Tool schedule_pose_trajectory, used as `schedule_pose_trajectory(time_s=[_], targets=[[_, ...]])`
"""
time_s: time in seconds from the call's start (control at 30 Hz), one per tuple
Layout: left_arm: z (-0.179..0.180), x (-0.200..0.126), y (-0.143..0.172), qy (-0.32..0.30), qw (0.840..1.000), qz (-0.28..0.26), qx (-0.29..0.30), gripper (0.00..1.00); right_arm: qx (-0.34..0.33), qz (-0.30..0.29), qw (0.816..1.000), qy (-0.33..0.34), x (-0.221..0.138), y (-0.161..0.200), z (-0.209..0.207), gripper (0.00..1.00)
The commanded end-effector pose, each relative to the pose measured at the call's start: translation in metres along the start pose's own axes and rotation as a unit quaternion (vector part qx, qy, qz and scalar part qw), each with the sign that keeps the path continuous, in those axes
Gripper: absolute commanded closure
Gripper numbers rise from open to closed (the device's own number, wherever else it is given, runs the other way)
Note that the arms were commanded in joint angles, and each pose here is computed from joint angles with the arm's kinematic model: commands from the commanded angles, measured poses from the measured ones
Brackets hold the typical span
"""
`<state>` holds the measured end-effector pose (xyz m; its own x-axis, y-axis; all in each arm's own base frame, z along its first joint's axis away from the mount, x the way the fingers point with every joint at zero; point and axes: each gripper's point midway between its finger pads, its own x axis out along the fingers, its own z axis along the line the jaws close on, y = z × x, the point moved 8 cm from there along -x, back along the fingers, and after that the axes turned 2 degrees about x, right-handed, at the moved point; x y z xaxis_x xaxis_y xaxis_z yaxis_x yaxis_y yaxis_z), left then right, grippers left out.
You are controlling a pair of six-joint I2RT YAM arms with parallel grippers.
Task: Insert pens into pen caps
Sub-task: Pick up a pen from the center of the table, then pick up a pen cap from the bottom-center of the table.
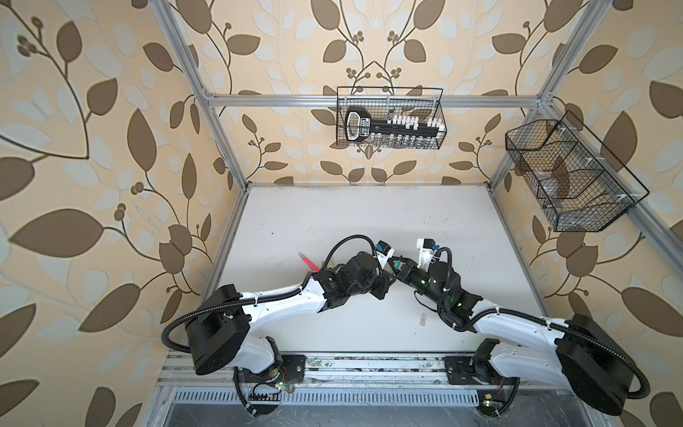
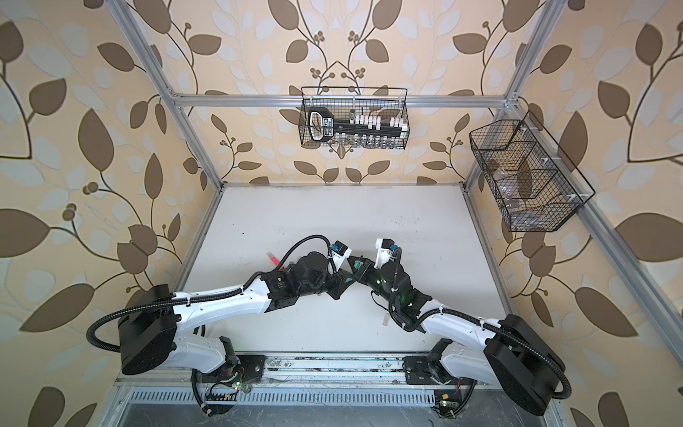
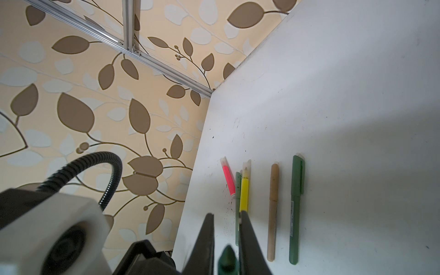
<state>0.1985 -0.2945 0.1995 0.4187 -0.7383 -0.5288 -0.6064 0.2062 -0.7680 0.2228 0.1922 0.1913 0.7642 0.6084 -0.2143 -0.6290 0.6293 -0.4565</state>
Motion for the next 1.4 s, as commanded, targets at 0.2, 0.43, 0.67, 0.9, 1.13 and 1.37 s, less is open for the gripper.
schedule_pose_trajectory(time_s=[0.2, 0.43, 0.67, 0.9, 1.13, 1.37], targets=[[0.001, 0.010, -0.014, 0.000, 1.000, -0.024, -0.001, 1.00, 0.001, -0.026, 1.000, 0.013, -0.020, -0.008, 0.005, 0.59], [0.047, -0.010, -0.012, -0.040, 0.996, -0.039, -0.076, 1.00, -0.052, -0.064, 0.986, 0.143, -0.068, -0.013, 0.004, 0.37], [0.061, -0.035, 0.008, -0.076, 0.990, -0.067, -0.094, 1.00, -0.112, -0.010, 0.955, 0.276, -0.102, 0.015, -0.032, 0.35], [0.064, -0.041, 0.029, -0.070, 0.989, -0.060, -0.120, 1.00, -0.172, 0.085, 0.910, 0.368, -0.094, 0.051, -0.069, 0.30], [0.061, -0.043, 0.038, -0.069, 0.989, -0.049, -0.120, 1.00, -0.193, 0.129, 0.884, 0.406, -0.079, 0.069, -0.087, 0.30], [0.057, -0.046, 0.036, -0.065, 0.991, -0.048, -0.109, 1.00, -0.203, 0.151, 0.861, 0.442, -0.086, 0.074, -0.100, 0.31]])
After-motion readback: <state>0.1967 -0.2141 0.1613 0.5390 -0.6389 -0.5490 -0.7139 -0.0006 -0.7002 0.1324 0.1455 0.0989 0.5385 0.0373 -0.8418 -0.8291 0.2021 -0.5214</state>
